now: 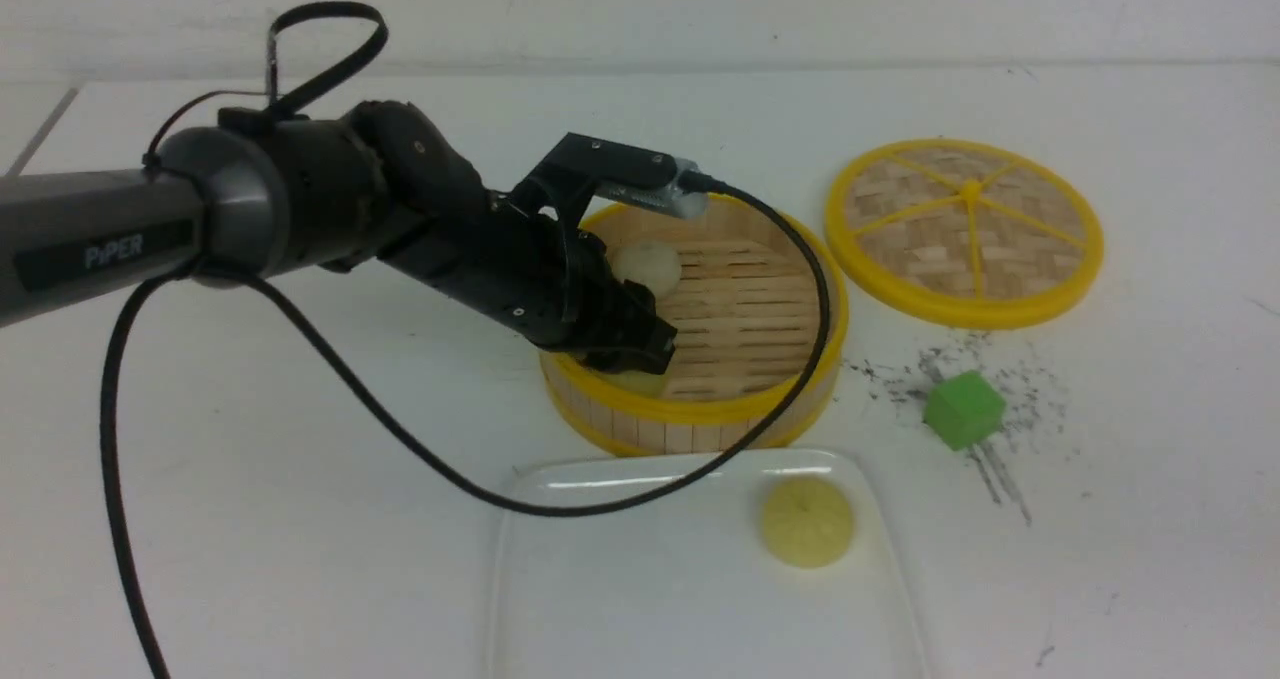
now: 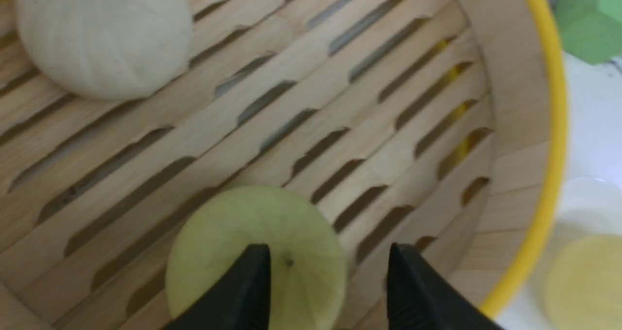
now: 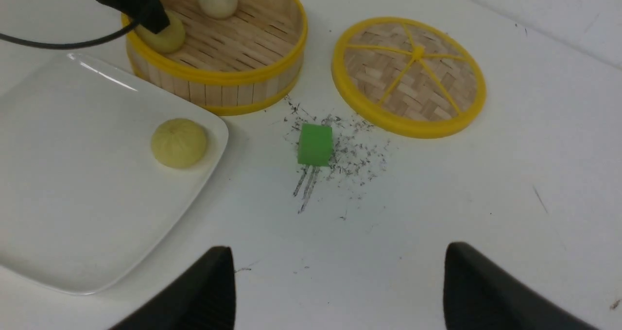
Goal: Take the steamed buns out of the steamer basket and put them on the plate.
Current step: Use the left arm to grab the steamed stuffed bun that is closest to it
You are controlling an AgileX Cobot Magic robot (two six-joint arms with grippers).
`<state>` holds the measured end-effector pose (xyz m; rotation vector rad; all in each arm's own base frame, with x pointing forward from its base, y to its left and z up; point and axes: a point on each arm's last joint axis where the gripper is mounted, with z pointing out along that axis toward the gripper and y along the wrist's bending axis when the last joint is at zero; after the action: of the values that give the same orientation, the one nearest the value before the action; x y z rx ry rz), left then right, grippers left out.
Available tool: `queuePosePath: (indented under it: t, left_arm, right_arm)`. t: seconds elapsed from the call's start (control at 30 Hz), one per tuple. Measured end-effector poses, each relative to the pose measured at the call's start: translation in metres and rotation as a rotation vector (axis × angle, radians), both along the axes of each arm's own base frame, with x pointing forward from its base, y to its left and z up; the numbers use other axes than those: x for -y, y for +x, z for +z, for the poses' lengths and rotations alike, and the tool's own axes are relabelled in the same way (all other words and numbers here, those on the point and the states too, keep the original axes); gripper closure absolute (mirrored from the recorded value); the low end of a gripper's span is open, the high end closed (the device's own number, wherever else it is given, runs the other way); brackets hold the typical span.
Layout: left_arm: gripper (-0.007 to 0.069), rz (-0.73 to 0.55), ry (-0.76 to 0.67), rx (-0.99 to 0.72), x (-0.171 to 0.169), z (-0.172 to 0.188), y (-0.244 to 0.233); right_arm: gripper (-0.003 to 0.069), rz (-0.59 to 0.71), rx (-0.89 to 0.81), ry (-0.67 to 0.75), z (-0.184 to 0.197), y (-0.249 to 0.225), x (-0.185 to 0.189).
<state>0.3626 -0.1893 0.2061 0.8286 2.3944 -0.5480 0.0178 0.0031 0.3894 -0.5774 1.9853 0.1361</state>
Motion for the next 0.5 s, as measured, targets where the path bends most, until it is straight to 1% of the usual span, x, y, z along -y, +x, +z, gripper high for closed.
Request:
queuePosePath:
  t: [0.23, 0.27, 0.37, 0.4, 0.43, 0.47, 0.5]
  left_arm:
    - [0.0293, -0.006, 0.04, -0.014, 0.0, -0.013, 0.003]
    - [0.0316, -0.004, 0.043, -0.013, 0.0, -0.015, 0.004]
    - [0.0456, -0.006, 0.053, -0.002, 0.0, -0.015, 0.005]
    - [0.0481, -0.007, 0.053, -0.001, 0.0, -0.015, 0.005]
    - [0.0545, -0.009, 0.057, 0.0, -0.001, -0.015, 0.005]
    - [0.0578, -0.008, 0.058, 0.007, -0.001, -0.014, 0.005]
    - [0.0596, -0.008, 0.058, 0.014, -0.001, -0.012, 0.005]
  right_arm:
    - [0.0102, 0.0, -0.001, -0.001, 0.0, 0.0, 0.0]
    - [0.0102, 0.0, -0.001, -0.001, 0.0, 0.0, 0.0]
    - [0.0102, 0.0, -0.001, -0.001, 0.0, 0.0, 0.0]
    - [0.0102, 0.0, -0.001, -0.001, 0.0, 0.0, 0.0]
    - [0.0106, 0.0, -0.001, -0.001, 0.0, 0.0, 0.0]
    - [0.011, 0.0, -0.001, -0.001, 0.0, 0.0, 0.0]
    - [0.0116, 0.0, -0.001, -0.001, 0.0, 0.0, 0.0]
